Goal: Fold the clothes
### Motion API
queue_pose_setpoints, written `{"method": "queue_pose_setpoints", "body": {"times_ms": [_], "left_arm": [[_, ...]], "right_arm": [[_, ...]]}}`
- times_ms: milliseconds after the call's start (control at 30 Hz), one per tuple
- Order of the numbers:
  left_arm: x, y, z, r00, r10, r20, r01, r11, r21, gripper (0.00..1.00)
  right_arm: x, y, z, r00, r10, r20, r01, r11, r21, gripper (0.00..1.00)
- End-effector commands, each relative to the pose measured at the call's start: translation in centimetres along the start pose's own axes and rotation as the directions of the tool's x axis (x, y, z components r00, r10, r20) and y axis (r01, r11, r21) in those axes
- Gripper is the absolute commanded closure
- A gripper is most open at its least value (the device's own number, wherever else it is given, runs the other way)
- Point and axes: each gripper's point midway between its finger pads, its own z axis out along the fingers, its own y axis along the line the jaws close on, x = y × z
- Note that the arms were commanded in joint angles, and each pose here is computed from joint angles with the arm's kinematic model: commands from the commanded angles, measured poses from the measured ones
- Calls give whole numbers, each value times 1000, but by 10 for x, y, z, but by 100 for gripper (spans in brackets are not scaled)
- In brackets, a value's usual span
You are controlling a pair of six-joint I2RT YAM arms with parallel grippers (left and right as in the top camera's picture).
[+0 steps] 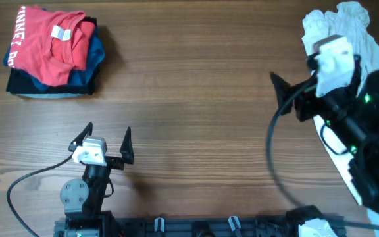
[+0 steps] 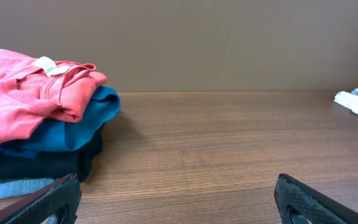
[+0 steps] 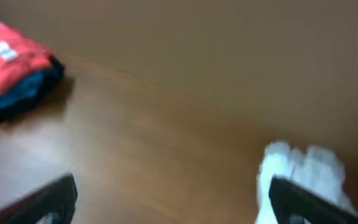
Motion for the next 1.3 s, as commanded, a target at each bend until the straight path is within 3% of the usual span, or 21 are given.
{"method": "queue_pose_setpoints", "body": {"times_ms": [0,100,233,733,867,1267], "left_arm": [[1,-3,0,1000,5,-1,-5,1000,18,0],[1,-3,0,1000,5,-1,-5,1000,18,0],[1,-3,0,1000,5,-1,-5,1000,18,0],[1,-3,0,1000,5,-1,-5,1000,18,0],[1,-3,0,1000,5,-1,-5,1000,18,0],[1,-3,0,1000,5,-1,-5,1000,18,0]], "right_arm": [[-2,18,15,958,-237,164,246,969,-37,0],[-6,24,22,920,-256,296,269,963,-5,0],[8,32,27,887,-270,376,283,959,19,0],[87,57,11,844,-283,455,288,956,60,0],[103,47,5,869,-217,445,188,976,110,0],[190,60,16,876,-181,447,134,982,135,0]]}}
